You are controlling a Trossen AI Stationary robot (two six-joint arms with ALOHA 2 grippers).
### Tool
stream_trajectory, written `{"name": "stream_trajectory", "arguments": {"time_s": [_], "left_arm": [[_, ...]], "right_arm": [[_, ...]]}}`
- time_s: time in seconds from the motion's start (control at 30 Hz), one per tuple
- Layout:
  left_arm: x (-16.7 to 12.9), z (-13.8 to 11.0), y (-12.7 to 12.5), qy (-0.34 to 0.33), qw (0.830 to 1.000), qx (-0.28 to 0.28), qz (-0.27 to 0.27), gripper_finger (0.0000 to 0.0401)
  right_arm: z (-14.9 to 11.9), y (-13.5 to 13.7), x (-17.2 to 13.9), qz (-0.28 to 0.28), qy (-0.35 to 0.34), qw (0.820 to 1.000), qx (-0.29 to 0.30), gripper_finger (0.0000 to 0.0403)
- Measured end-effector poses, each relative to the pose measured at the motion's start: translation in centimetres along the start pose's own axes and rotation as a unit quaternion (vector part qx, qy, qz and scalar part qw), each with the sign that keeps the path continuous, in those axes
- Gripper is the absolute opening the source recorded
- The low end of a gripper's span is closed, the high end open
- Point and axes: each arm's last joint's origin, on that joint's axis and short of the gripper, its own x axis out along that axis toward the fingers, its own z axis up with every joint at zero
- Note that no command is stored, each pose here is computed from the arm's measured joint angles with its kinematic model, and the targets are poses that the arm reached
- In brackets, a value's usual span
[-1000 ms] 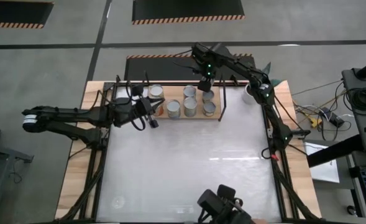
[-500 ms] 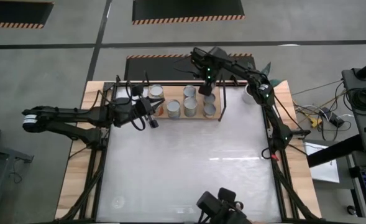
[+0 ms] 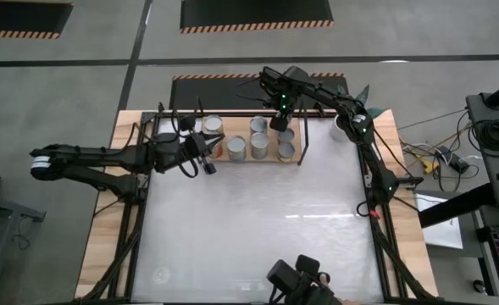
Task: Pick and place cans onto a shelf
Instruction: Put the canned saucy meatballs on the shelf
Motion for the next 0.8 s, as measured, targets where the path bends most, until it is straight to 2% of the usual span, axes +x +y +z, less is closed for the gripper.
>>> {"name": "stream_trajectory", "arguments": {"time_s": [0.23, 0.57, 0.67, 0.8], "left_arm": [[0.0, 0.0, 0.0, 0.0, 1.0, 0.0, 0.0, 0.0], [0.0, 0.0, 0.0, 0.001, 1.0, 0.0, -0.001, 0.0], [0.0, 0.0, 0.0, 0.002, 1.0, 0.001, -0.001, 0.0], [0.0, -0.1, -0.1, 0.007, 1.0, 0.004, -0.003, 0.0]], "right_arm": [[-0.3, 0.1, -0.4, 0.004, 0.013, 1.0, -0.002, 0.0323], [0.0, 0.1, -3.3, -0.009, -0.029, 0.999, -0.018, 0.0315], [0.0, 0.2, -3.2, -0.007, -0.023, 0.999, -0.049, 0.0277], [-0.1, 0.2, -2.5, -0.003, -0.014, 0.998, -0.057, 0.0181]]}}
